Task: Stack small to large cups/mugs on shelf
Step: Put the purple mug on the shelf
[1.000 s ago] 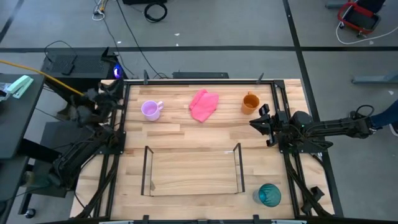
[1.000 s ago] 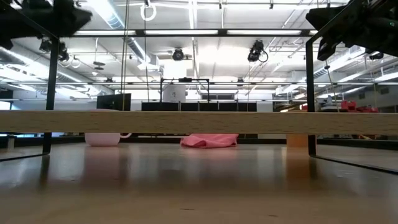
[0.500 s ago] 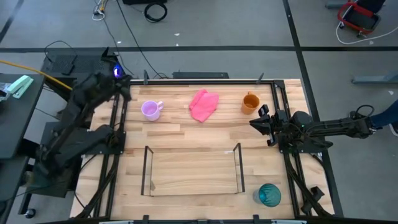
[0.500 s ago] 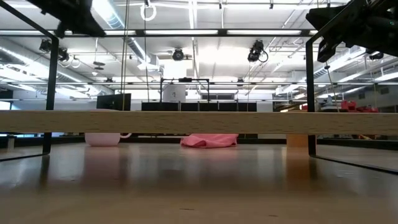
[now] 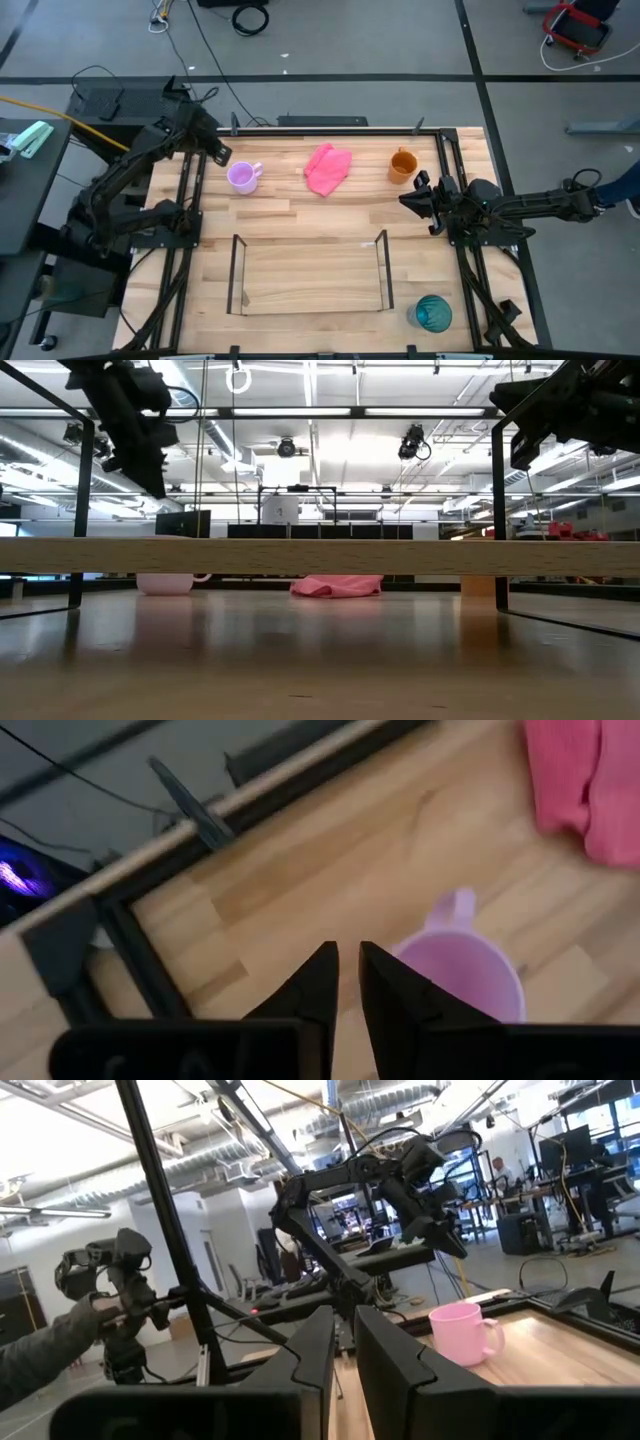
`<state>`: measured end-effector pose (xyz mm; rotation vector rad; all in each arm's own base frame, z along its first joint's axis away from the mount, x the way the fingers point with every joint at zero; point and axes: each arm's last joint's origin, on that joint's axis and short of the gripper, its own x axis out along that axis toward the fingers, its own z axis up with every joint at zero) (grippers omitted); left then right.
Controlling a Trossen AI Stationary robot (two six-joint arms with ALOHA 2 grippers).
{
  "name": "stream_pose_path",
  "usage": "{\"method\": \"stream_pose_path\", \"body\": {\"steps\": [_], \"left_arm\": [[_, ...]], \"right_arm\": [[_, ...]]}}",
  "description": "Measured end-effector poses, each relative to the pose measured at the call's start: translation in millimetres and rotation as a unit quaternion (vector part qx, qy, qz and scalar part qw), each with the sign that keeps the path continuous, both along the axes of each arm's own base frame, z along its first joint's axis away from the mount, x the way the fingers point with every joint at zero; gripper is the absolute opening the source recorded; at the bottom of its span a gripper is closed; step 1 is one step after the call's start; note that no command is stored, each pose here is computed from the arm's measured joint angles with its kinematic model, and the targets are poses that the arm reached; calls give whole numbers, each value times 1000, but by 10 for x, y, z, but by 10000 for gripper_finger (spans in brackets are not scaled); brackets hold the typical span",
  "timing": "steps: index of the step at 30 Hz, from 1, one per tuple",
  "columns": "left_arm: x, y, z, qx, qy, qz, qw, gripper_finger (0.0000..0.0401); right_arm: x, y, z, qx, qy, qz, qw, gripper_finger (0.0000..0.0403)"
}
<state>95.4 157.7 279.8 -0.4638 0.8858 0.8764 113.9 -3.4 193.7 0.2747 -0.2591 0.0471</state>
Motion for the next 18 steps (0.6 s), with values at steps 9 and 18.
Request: {"method": "stream_pose_path", "body": {"steps": [9, 18], "left_arm": [[182, 76, -227, -91, 8, -48, 995, 107], [351, 109, -427, -138, 52, -70, 987, 149]], "right_arm": [[4, 0, -11, 0, 6, 0, 1000, 51], [7, 0, -25, 1, 13, 0, 1000, 51]]}}
